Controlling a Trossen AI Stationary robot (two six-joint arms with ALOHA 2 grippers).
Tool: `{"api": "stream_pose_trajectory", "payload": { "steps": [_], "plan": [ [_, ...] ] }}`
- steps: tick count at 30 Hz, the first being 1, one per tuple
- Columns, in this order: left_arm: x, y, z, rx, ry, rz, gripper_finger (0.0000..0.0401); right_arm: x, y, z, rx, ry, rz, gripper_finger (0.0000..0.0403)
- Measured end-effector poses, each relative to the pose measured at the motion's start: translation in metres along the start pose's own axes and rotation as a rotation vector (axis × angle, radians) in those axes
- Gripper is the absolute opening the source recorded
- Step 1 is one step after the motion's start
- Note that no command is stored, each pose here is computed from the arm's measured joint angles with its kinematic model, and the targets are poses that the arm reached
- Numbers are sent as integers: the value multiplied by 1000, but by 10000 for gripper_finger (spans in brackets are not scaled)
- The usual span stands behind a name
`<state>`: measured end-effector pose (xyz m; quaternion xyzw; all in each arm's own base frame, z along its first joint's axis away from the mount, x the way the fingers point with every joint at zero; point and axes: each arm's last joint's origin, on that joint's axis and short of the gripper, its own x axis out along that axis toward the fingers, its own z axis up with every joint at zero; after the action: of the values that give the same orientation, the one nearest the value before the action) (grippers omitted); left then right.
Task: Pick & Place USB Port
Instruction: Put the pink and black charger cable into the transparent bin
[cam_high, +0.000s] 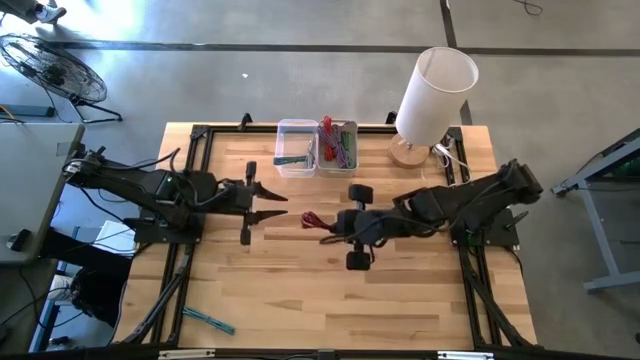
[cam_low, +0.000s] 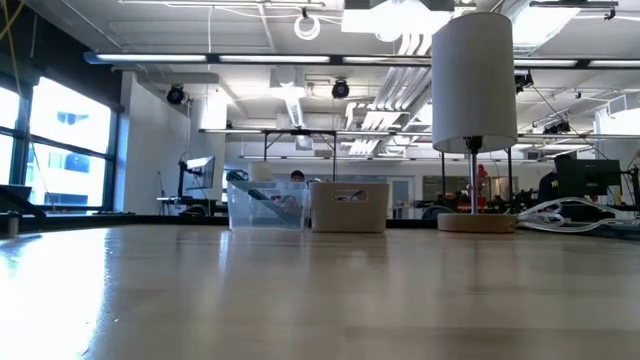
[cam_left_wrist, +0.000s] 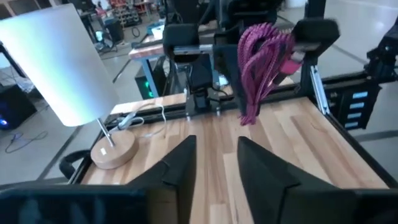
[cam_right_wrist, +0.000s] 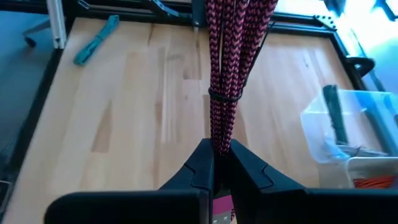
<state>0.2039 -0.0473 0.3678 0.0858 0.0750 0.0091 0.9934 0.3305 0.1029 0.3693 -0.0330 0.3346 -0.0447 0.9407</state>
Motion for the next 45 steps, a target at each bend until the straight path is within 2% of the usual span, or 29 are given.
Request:
{"api": "stream_pose_trajectory", "payload": {
  "steps": [9,14,18,25,28,38,45],
  "plan": [
    [3,0,3,12,-34,24,218,-4,-23,18,-57,-138,60,17],
    [12,-1,8,32,-92,67,250,-2,-34,29,-91,-232,115,17],
    [23,-3,12,73,-152,104,254,0,-41,31,-100,-245,117,17],
    [30,-9,16,123,-240,0,254,2,-49,32,-110,-239,110,17],
    [29,-8,18,143,-263,5,254,3,-52,32,-105,-243,104,17],
    [32,-8,18,198,-258,39,254,17,-66,34,-97,-245,136,16],
    [36,-9,14,243,-234,58,254,25,-63,34,-130,-246,143,15]
  ]
}}
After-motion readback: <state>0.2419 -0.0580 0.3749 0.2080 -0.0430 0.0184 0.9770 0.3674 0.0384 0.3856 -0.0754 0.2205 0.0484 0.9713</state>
